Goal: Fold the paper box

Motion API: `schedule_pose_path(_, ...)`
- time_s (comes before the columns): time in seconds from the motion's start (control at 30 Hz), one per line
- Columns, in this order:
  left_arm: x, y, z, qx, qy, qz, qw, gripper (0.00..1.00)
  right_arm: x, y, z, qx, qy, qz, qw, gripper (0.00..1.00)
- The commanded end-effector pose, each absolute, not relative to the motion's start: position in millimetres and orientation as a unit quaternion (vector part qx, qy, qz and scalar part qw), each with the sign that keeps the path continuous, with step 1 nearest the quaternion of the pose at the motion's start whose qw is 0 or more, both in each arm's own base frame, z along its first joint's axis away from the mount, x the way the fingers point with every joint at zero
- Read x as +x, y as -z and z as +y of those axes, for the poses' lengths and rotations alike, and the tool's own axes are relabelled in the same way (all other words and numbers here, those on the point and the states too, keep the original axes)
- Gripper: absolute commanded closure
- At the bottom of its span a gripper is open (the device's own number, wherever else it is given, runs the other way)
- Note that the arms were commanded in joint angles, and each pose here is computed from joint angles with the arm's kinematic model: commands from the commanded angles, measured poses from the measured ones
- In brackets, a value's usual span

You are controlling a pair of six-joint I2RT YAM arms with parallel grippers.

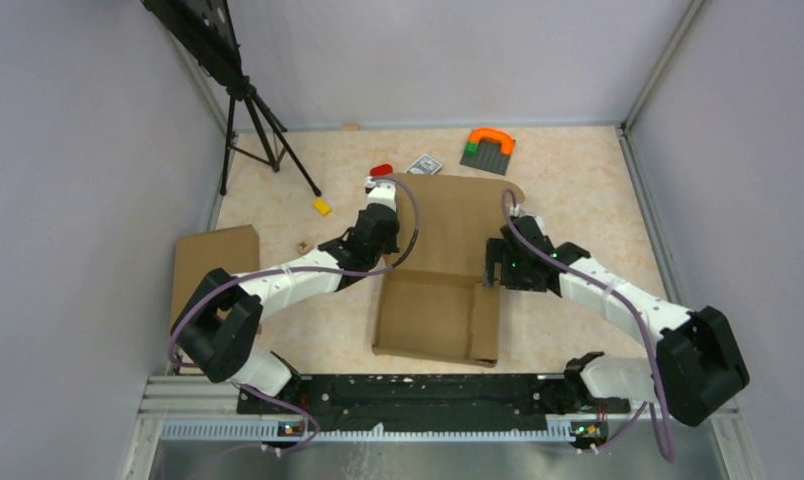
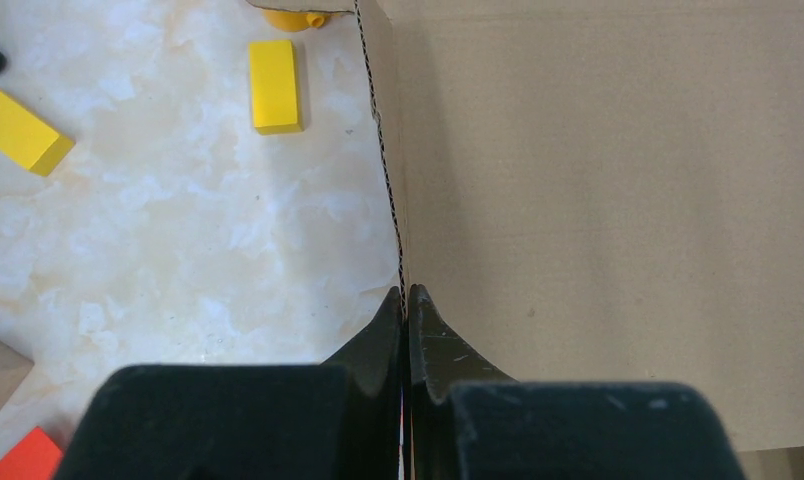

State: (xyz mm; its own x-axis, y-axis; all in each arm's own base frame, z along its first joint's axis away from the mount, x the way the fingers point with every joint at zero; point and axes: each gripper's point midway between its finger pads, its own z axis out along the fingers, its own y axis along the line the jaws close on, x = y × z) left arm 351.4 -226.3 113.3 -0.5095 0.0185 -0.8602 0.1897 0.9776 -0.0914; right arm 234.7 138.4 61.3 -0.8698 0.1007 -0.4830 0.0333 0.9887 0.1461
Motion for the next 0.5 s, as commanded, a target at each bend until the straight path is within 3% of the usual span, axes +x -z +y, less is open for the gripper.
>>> schedule_pose_path(0.0,354,-133,-221,0.052,0.085,0.847,0.522,1.00,248,-107,145,0.034,-0.115,0.941,0.318,0.10)
schedule_pose_path(0.17,353,-133,-218,0.050,0.082,0.847,0.523,1.00,262,-125,128,0.046,-0.116,0.934,0.335,0.04)
schedule_pose_path(0.47,351,-136,-218,0.045,0.087,0.846,0.525,1.00,307,-128,107,0.121,-0.161,0.914,0.351,0.06)
